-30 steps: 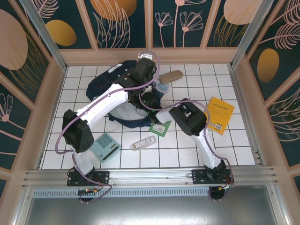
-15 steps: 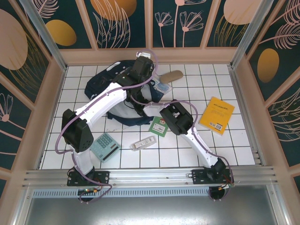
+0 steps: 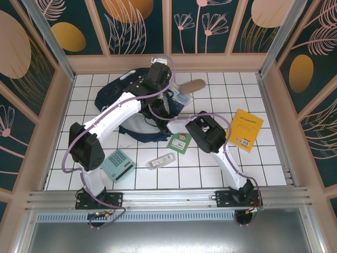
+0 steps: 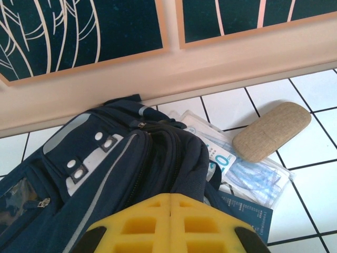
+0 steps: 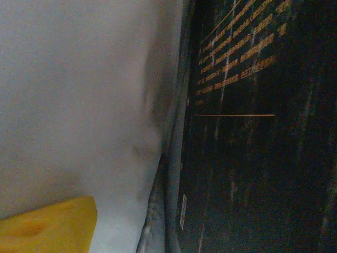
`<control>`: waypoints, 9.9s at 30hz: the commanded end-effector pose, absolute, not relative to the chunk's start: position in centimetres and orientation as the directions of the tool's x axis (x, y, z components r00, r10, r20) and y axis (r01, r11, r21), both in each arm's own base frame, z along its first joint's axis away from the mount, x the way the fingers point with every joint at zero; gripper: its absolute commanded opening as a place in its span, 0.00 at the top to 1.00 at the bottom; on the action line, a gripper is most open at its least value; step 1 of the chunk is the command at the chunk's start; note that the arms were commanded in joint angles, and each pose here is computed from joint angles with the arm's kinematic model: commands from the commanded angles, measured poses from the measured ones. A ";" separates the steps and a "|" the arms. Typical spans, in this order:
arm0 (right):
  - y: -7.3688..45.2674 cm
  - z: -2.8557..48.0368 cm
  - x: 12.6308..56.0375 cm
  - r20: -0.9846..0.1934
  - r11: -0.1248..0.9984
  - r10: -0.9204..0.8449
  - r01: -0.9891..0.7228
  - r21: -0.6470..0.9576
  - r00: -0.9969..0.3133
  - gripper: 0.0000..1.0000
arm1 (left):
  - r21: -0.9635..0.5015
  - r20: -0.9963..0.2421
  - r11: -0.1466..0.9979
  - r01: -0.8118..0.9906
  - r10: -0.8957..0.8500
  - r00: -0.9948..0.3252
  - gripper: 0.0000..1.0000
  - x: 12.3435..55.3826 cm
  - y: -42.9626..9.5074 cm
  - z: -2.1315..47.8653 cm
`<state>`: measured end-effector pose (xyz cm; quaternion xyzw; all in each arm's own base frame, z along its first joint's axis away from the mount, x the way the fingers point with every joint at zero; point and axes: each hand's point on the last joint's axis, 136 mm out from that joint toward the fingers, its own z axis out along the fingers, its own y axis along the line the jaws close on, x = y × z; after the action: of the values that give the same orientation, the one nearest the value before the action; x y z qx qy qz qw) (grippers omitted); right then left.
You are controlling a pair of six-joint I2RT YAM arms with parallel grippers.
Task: Pack books, pencil case, and school supplies into a backpack
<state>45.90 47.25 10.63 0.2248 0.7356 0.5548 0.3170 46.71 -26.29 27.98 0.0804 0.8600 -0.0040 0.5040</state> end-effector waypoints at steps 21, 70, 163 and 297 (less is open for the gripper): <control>42.7 10.4 44.0 -0.352 0.563 0.561 0.034 0.826 -0.749 0.44 | -0.010 -0.920 0.993 0.115 0.036 -0.389 1.00 47.4 -25.5 32.7; 47.9 10.7 44.6 -0.155 0.233 0.689 0.014 0.972 -0.708 0.52 | -0.016 -0.916 0.992 0.128 0.037 -0.398 1.00 47.6 -25.9 32.2; 42.4 9.3 43.0 -0.251 0.589 0.578 0.183 0.787 -0.776 0.18 | -0.021 -0.915 0.995 0.095 0.019 -0.403 1.00 47.9 -24.6 32.1; -3.1 4.6 41.3 -0.440 0.672 0.739 0.510 0.537 -0.510 0.09 | -0.508 -0.599 0.729 0.459 0.083 -0.796 0.43 43.7 -51.6 3.5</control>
<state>40.85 -4.07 4.98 0.3822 0.8427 0.1592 0.3442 45.05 -51.12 3.51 0.1523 0.8870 -0.3133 0.3030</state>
